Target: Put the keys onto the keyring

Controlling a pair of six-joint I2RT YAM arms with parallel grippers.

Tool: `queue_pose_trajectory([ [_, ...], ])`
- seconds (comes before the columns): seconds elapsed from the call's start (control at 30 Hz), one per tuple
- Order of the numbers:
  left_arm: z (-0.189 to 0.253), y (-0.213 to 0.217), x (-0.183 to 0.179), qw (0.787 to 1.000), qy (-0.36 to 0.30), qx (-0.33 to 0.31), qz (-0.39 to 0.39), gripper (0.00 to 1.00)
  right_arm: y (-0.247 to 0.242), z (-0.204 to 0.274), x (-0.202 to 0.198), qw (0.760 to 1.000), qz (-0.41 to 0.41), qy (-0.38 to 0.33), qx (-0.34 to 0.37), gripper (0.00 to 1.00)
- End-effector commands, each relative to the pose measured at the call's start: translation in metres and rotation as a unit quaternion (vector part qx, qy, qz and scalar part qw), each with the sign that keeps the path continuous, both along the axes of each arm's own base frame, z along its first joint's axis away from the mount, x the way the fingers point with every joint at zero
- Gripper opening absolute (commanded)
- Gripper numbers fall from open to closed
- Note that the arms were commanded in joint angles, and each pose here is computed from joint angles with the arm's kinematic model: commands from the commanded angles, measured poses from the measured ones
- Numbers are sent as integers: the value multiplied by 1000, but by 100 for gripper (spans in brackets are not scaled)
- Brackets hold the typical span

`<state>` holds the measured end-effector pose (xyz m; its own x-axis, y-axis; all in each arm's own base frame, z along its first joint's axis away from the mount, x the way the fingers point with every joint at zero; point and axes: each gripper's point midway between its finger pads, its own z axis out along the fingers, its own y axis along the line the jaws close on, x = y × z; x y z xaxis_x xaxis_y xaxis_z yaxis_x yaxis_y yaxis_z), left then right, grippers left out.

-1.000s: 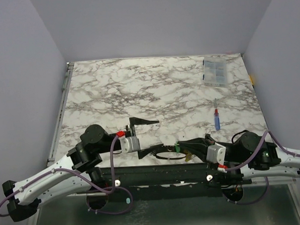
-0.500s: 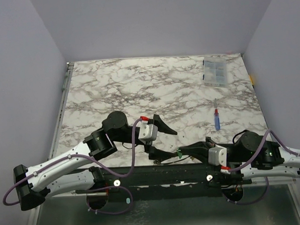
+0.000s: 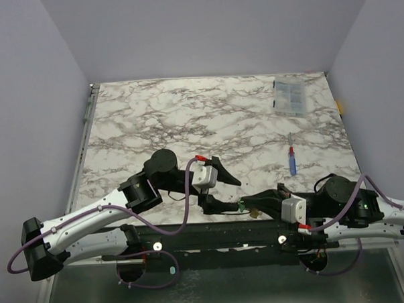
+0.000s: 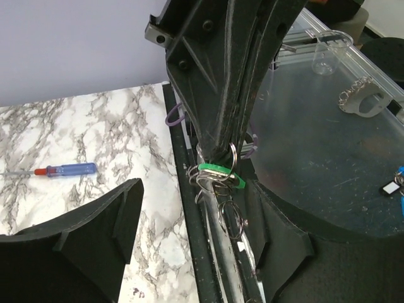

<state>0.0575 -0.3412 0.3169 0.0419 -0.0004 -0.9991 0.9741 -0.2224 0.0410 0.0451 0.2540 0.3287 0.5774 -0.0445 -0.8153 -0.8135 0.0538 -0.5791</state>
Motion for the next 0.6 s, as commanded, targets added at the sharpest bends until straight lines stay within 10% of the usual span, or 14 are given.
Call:
queue_pose_trajectory([
  [0.0,-10,-2,-7,1000,0,5,-25,69,-3,28,1,999,-3,-11,36,1],
  [0.57,-13,-6,-10,999,2,-3,-40,50,1,23,2,999,-4,-9,33,1],
])
